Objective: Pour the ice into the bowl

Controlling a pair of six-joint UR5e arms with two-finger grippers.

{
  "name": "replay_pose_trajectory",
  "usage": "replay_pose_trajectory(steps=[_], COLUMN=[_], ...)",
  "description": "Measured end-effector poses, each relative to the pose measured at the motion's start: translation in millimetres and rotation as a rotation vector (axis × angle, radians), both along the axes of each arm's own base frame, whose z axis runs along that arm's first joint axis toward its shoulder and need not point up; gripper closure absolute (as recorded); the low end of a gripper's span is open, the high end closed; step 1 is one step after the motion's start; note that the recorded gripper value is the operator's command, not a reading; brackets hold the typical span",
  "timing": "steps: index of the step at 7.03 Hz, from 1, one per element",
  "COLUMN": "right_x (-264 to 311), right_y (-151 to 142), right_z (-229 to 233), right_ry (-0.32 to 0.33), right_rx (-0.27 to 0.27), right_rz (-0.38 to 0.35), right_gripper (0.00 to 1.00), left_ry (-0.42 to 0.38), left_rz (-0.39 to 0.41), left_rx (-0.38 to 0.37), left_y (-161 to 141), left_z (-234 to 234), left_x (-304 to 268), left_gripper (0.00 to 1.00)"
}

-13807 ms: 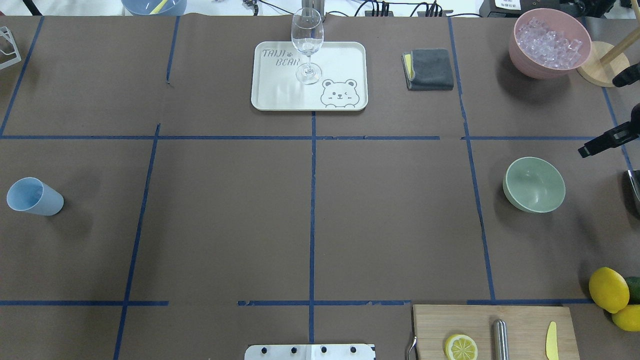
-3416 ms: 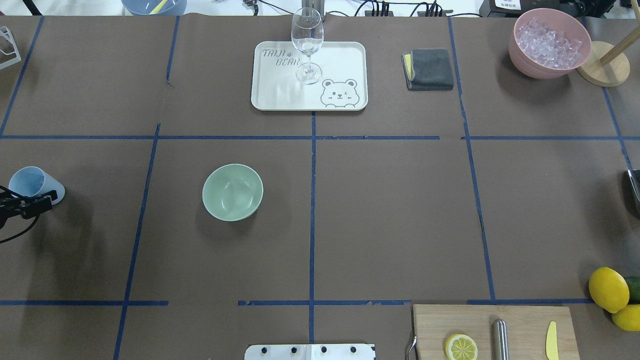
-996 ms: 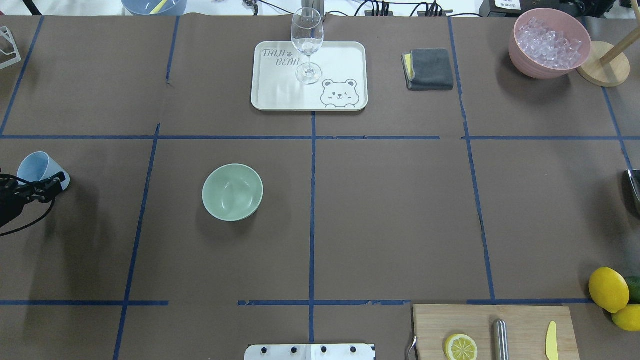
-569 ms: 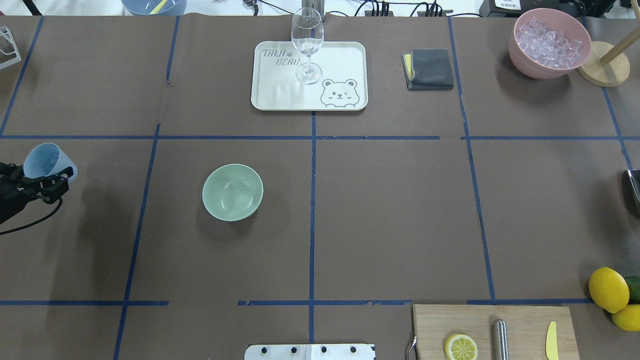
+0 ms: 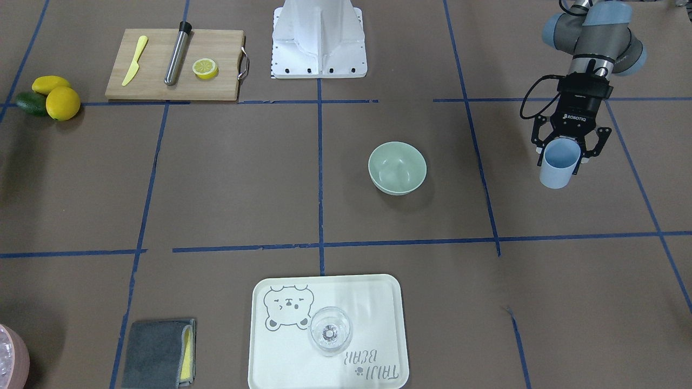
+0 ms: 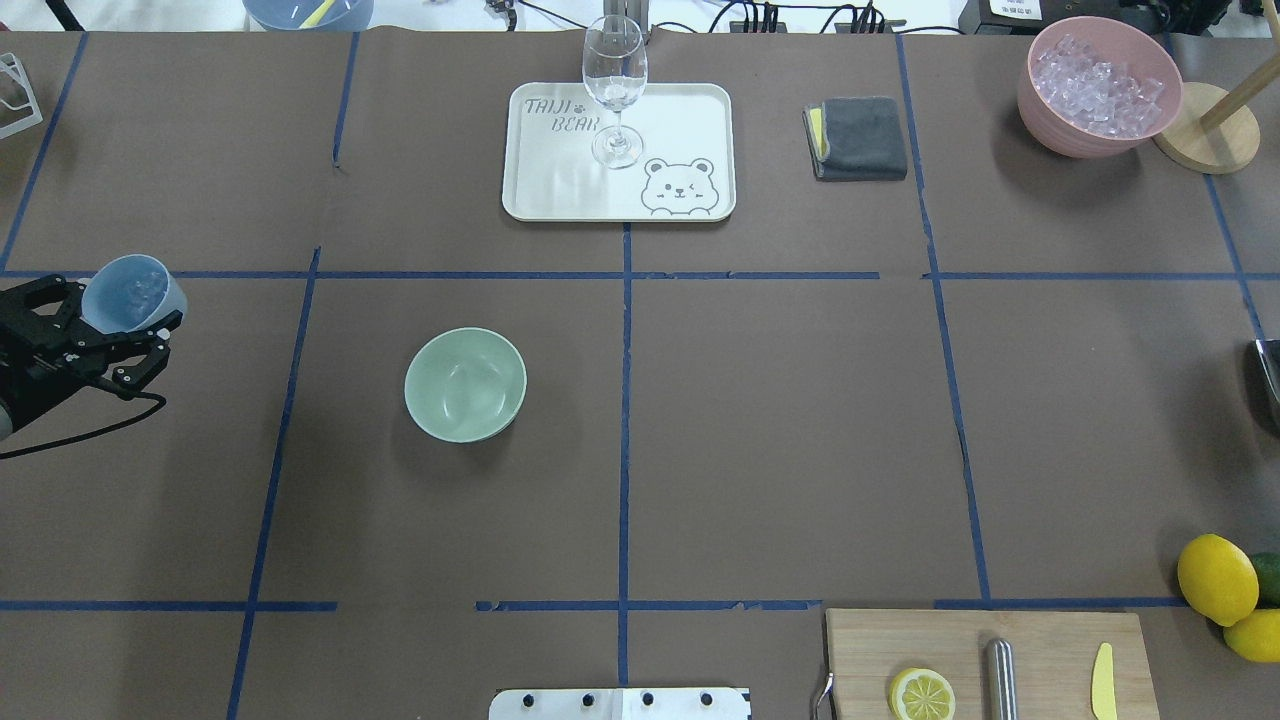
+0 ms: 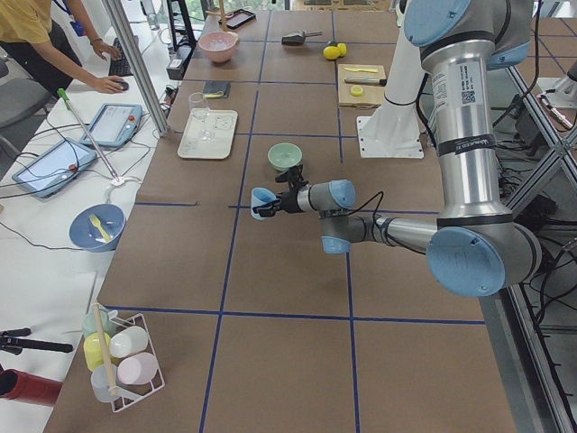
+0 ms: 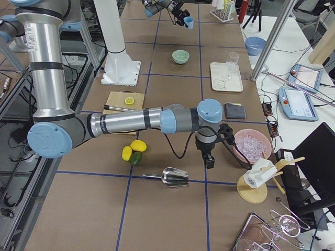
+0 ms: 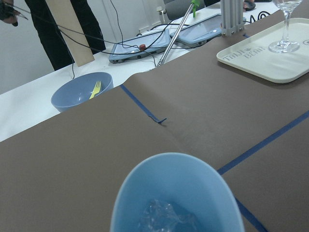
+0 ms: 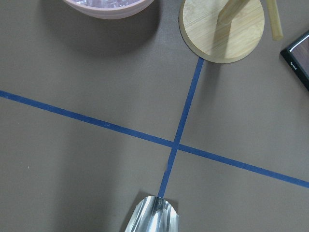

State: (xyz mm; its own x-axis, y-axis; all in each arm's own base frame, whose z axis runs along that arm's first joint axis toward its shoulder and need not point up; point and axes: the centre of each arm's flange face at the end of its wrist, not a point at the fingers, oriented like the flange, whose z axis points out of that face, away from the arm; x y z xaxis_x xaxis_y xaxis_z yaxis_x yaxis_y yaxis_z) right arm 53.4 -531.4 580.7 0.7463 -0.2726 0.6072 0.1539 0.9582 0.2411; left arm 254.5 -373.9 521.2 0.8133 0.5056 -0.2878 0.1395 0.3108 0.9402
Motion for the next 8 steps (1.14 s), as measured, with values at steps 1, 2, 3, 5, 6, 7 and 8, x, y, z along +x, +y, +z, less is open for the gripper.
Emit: replay_pose_trajectory(steps=[1,2,3,5,6,7,8], right_x=[1,2,2,4,6,6,7], right_y=[1,2,3,6,7,8,8], right_z=[1,3,4,8,9,10,10], right_ry=[0.0,0.0,0.001,0.002,0.002,0.002,0.003], right_rx=[-0.002,-0.005,-0.007,-0.014,-0.018,-0.019,-0.02], right_rz=[0.001,0.003,0.004,0.008,0.01,0.012,0.013], right_gripper=[0.0,0.0,0.0,0.0,0.0,0.0,0.0], left_ry=[-0.043,-0.062,-0.065,-0.098,-0.139,-0.182,-0.223], left_rz=[0.005,0.006,0.004,-0.1,-0.149,-0.172,-0.18], left_rx=[0.053,0.075,0.086,0.097,0.094,0.091,0.09], left_y=[-6,-14,-23,-41,-51,-55,-50], left_z=[-14,-26,-40,-59,-77,-103,-128], left_x=[8,19,32,50,72,106,143], left_gripper=[1.0,1.0,1.0,1.0,1.0,1.0,1.0])
